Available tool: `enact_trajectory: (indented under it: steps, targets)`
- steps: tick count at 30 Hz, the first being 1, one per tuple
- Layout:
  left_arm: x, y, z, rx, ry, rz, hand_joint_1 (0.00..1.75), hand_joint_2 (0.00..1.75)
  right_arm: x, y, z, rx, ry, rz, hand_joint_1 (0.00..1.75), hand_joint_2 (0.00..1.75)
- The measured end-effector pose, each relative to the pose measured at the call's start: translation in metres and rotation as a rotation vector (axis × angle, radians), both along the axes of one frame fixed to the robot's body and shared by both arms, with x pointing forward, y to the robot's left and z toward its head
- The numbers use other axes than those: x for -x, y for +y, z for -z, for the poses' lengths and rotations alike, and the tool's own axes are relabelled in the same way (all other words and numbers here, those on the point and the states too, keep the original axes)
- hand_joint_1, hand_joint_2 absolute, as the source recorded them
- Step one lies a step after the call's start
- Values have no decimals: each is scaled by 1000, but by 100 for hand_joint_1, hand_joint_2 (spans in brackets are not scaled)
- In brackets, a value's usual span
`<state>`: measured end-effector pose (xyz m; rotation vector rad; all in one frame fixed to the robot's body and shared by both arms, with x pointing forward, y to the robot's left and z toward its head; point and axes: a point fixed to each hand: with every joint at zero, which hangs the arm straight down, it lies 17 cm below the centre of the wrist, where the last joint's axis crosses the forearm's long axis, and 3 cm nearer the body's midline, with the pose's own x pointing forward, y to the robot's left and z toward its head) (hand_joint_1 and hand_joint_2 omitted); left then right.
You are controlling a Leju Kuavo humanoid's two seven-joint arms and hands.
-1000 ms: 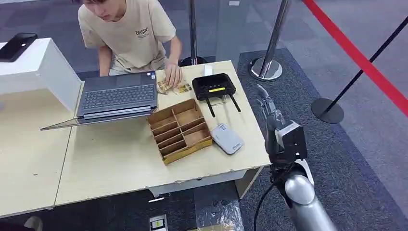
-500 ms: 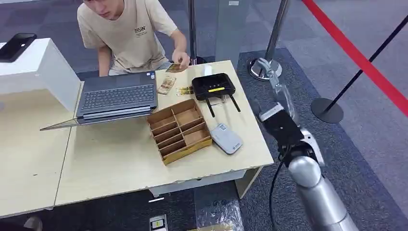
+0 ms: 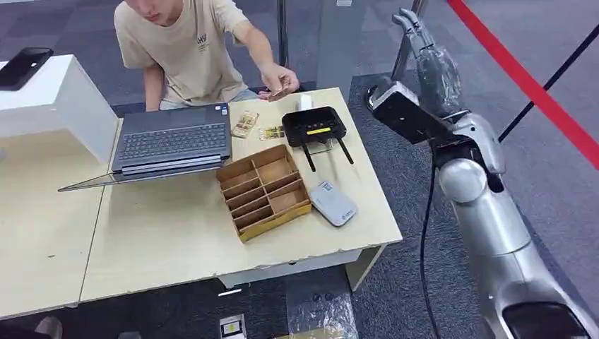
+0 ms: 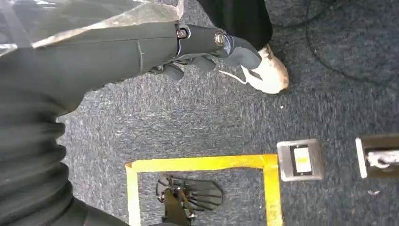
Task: Pass the card to the sensor for recognition and then transmit it.
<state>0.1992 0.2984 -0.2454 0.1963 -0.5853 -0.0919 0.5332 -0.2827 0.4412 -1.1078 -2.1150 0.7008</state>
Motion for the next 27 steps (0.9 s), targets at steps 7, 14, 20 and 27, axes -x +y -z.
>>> enact_trajectory:
  steps: [7,14,20,27]
  targets:
    - [-19,-10,-6,11,-17,39,0,175,-44,2,-11,416,-146,159,0,175]
    - [-24,-16,-8,17,-25,59,0,175,-67,8,51,597,-42,173,0,175]
    - [-28,-19,-9,18,-30,78,0,175,-74,15,97,697,19,142,0,175]
    - [-28,-21,-9,19,-31,87,0,175,-75,17,120,733,54,124,0,175]
